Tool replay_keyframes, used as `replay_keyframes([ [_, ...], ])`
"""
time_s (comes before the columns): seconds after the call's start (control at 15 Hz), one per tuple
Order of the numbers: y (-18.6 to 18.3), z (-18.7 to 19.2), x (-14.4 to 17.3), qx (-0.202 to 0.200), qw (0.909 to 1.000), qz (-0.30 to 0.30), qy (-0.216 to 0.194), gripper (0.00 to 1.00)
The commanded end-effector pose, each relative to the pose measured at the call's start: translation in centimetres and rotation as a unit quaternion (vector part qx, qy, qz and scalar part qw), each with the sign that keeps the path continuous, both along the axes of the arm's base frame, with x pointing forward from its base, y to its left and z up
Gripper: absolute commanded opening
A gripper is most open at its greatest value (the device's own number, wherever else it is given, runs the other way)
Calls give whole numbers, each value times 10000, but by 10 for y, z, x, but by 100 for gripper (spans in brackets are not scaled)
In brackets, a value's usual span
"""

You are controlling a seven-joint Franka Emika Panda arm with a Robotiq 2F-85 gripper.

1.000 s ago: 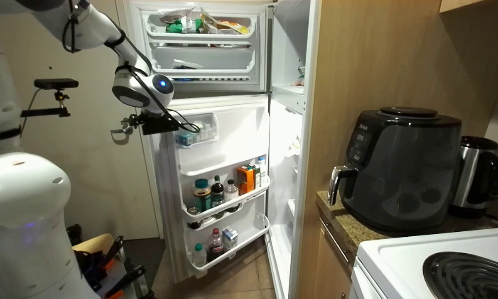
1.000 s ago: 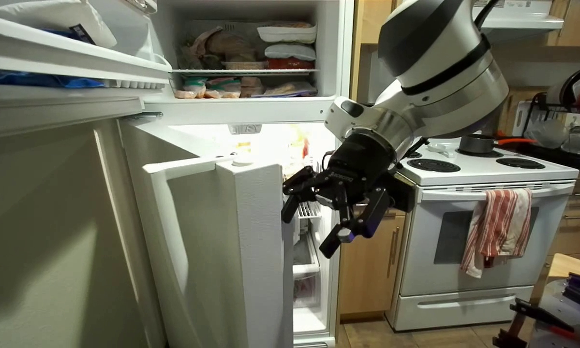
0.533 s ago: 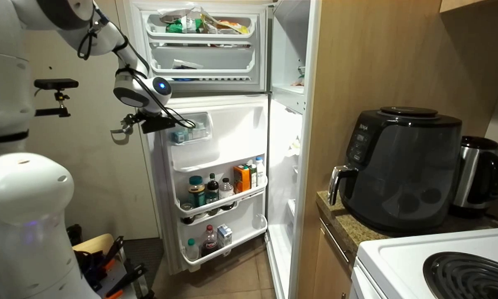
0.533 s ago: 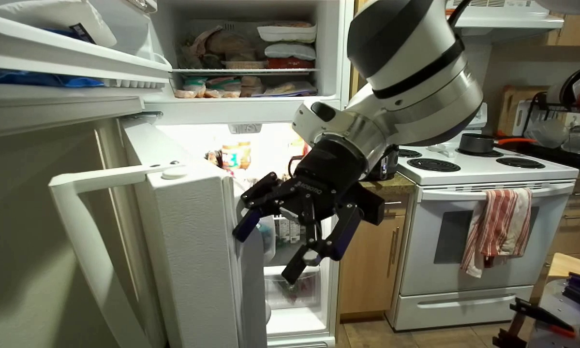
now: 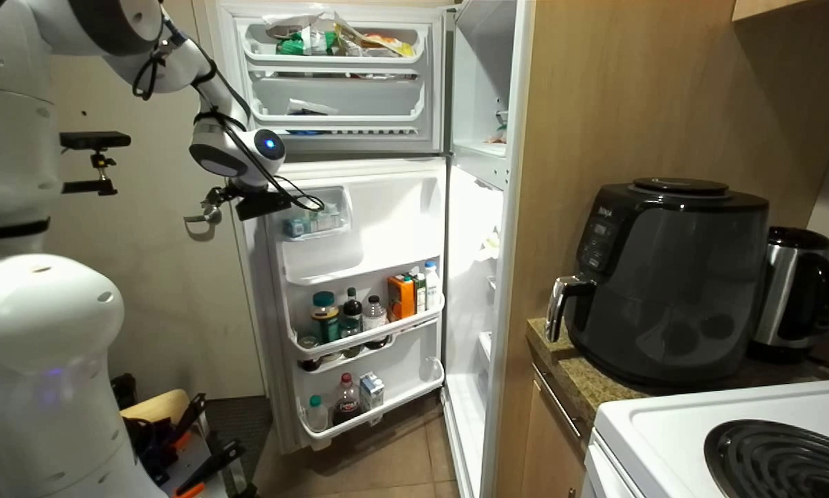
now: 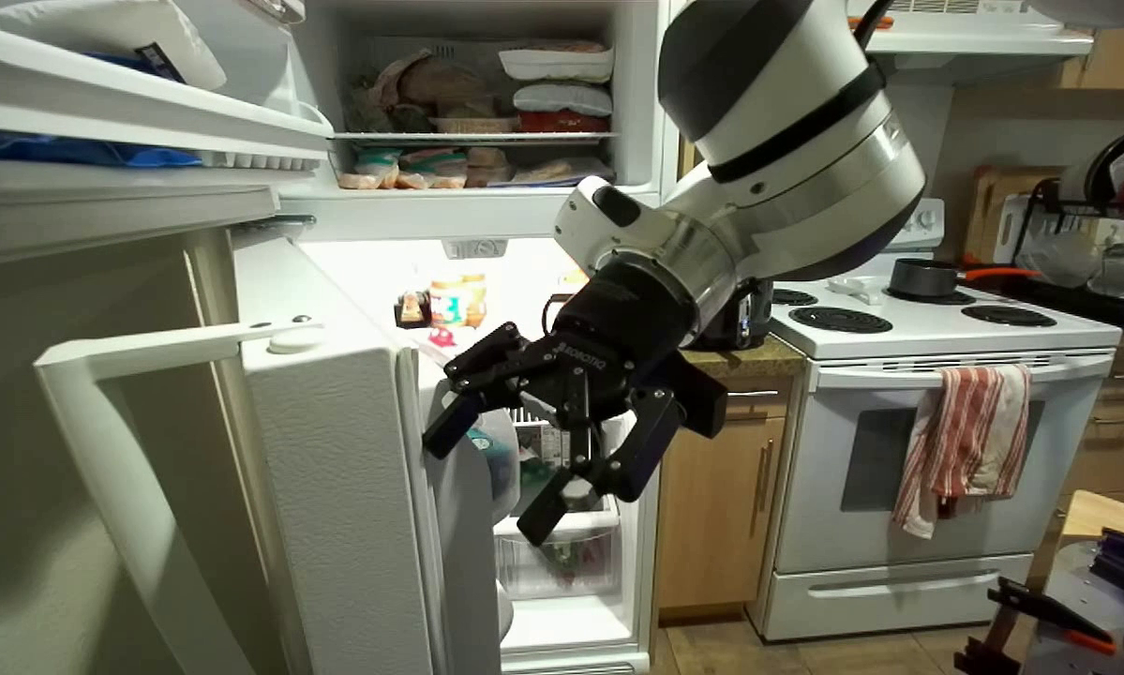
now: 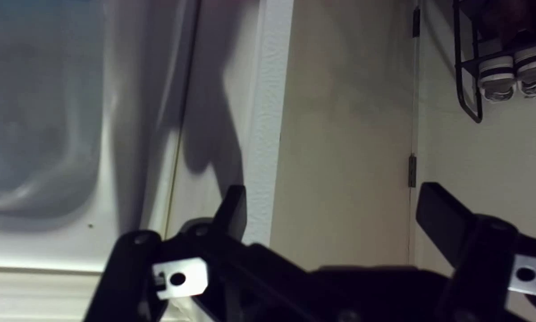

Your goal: Open the fridge

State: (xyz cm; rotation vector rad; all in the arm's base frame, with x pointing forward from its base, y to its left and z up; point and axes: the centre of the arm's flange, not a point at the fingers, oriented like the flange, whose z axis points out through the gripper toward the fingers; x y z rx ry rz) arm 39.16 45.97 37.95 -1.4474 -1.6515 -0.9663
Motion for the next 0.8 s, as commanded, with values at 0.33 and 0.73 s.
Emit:
replay_keyframes([
  [0.33,-18,16,13,282,9979,-545,-197,100],
  [0.73,-61,29,-6,-15,9970,-760,-177,100],
])
